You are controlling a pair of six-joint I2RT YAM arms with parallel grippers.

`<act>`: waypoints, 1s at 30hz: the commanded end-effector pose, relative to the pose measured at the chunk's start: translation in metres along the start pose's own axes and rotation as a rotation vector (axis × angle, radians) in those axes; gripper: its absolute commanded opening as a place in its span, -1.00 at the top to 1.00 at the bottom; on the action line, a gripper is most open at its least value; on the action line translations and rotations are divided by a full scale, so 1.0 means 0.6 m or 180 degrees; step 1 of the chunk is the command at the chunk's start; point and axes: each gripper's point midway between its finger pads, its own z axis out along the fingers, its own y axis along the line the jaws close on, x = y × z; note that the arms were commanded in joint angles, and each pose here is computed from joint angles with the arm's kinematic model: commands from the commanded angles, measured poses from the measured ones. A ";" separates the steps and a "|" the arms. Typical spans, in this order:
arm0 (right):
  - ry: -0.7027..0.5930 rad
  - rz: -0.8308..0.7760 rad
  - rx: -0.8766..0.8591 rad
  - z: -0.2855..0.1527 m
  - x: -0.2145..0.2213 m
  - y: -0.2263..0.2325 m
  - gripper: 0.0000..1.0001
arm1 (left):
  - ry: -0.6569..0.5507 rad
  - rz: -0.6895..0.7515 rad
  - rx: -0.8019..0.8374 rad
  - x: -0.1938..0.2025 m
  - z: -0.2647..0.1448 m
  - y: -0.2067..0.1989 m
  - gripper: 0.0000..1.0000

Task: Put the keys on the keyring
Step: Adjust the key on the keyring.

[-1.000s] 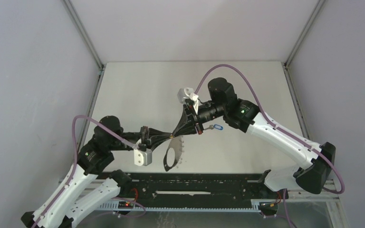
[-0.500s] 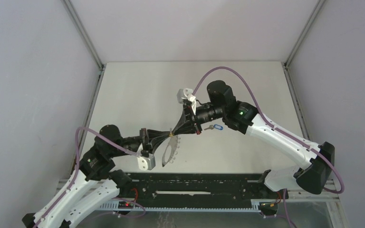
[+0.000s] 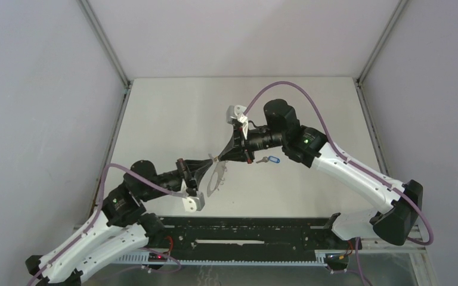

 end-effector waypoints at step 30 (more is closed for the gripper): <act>-0.0970 -0.0702 -0.0347 -0.027 -0.056 0.075 1.00 | -0.0360 -0.2159 0.0590 -0.086 0.000 0.013 0.36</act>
